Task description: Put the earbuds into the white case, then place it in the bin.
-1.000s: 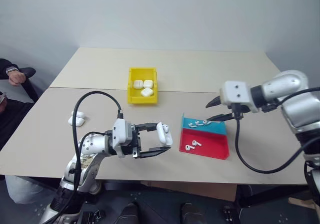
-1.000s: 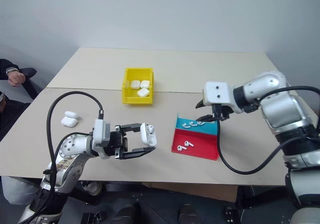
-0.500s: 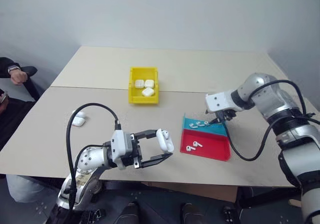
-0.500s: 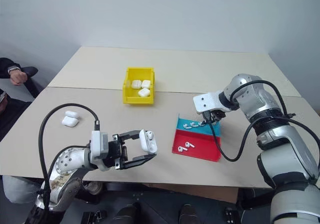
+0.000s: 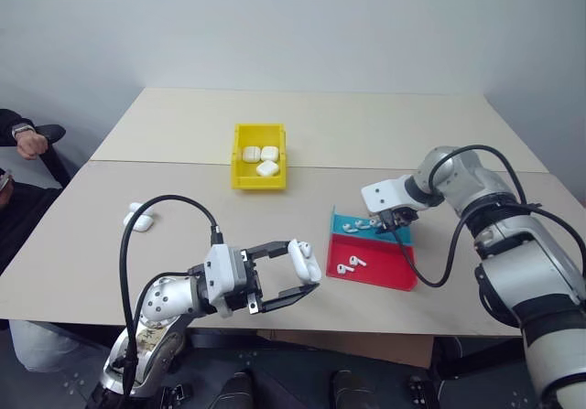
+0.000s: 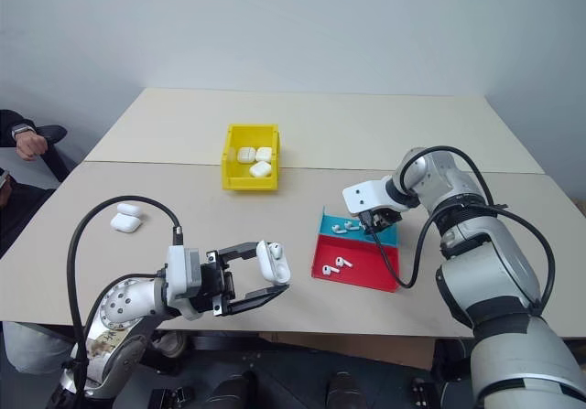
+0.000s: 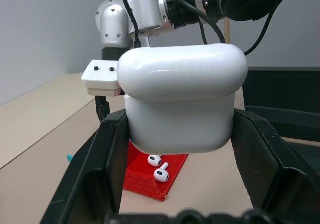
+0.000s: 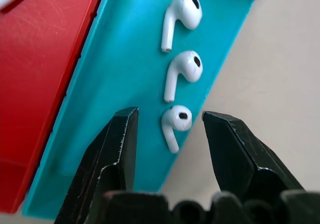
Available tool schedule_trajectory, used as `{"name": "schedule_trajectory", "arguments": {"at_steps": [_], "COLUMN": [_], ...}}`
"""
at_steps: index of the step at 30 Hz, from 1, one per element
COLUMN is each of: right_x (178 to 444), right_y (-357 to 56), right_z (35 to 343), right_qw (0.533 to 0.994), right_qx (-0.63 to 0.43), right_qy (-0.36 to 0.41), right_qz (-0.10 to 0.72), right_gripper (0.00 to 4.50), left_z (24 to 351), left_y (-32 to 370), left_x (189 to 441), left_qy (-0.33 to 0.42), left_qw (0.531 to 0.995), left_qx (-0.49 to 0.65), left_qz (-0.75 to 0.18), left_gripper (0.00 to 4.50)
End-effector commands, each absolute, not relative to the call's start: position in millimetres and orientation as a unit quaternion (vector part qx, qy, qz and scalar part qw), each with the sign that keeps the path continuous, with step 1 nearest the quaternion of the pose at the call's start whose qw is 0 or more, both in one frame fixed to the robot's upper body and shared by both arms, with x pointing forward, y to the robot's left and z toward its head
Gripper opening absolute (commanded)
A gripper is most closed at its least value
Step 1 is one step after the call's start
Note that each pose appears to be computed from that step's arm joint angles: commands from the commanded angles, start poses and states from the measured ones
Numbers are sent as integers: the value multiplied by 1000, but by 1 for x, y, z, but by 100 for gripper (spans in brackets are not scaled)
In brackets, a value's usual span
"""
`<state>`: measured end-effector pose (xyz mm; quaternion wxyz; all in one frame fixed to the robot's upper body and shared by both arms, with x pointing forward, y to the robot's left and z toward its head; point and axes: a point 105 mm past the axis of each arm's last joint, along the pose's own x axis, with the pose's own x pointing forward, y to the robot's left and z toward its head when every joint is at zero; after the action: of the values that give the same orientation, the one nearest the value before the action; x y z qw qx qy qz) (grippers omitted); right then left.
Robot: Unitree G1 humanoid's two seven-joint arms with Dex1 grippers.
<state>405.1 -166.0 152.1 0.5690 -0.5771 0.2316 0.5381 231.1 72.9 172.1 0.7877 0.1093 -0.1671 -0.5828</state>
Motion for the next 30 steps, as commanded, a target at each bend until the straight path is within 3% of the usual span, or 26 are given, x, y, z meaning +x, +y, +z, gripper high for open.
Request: {"name": "schedule_trajectory", "arguments": {"at_steps": [1,21,30], "right_x": [408,413,418], "right_y": [-164,-166,-164], "right_z": [169,162,162], "right_qw": [574,573,611], "right_qx": [-578,-591,-558], "right_qy": [219,230,250], "right_qz": [537,520,503], "right_gripper": [250,250,250], "left_z": [181,178,179], "left_y": [70,70,70], "left_x": [224,223,224], "left_qy": [-184,-175,-174], "left_qw": [779,777,777], "left_qx": [116,124,123], "left_qz": [-588,-592,-592], "left_gripper": [278,278,278]}}
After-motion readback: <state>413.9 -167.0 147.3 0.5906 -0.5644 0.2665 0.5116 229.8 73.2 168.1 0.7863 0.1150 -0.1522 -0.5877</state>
